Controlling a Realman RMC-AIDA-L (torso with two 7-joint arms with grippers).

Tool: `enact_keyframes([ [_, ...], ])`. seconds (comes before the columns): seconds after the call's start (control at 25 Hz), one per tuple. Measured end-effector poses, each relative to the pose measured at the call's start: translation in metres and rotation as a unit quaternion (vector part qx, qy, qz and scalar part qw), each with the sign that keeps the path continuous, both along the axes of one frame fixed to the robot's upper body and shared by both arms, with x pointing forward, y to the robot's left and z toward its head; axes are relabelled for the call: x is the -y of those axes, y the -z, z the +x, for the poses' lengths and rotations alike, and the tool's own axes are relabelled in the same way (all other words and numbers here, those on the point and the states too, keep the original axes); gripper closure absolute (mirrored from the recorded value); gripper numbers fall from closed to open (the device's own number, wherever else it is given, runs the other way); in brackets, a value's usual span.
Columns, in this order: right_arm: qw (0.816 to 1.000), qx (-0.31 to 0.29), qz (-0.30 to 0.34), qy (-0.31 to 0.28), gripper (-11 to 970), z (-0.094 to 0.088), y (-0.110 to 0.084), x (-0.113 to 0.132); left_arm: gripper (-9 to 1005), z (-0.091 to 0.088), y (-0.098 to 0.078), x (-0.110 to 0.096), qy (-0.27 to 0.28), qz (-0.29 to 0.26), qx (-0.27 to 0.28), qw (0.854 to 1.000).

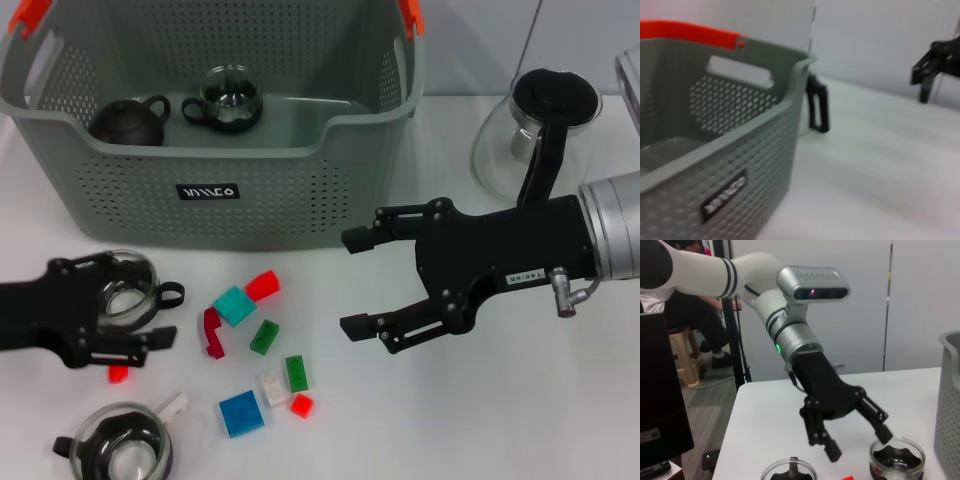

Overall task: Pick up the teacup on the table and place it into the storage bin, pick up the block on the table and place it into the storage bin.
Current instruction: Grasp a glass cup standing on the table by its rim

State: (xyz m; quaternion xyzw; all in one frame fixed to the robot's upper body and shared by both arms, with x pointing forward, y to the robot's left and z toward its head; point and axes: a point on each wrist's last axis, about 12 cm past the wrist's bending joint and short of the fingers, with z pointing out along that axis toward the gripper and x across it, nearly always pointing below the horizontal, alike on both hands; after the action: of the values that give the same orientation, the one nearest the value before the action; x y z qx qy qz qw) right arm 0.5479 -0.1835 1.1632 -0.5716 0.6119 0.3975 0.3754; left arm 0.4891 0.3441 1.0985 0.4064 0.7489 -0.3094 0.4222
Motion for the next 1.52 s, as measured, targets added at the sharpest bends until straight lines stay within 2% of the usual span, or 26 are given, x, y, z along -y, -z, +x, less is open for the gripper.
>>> enact_keyframes([
  [0.2,1.0,-0.017,0.007,0.018,35,0.003,0.008,0.002,45,0.012,-0.013,0.001,0.003,0.06,0.005,0.998],
  [0.44,0.999,-0.038,0.011,0.018,35,0.006,0.019,-0.005,46,0.025,-0.024,0.022,0.019,0.135,0.01,0.991],
  [0.76,0.999,-0.041,0.01,0.029,35,0.011,0.025,-0.009,46,0.037,-0.019,0.044,0.029,0.193,-0.049,0.979],
  [0.96,0.999,-0.033,0.011,0.032,34,0.013,0.024,-0.01,45,0.041,-0.02,0.044,0.019,0.216,-0.054,0.975],
  [1.52,0.999,-0.028,0.008,0.04,39,0.019,0.028,-0.013,46,0.045,-0.019,0.041,0.006,0.236,-0.041,0.971],
])
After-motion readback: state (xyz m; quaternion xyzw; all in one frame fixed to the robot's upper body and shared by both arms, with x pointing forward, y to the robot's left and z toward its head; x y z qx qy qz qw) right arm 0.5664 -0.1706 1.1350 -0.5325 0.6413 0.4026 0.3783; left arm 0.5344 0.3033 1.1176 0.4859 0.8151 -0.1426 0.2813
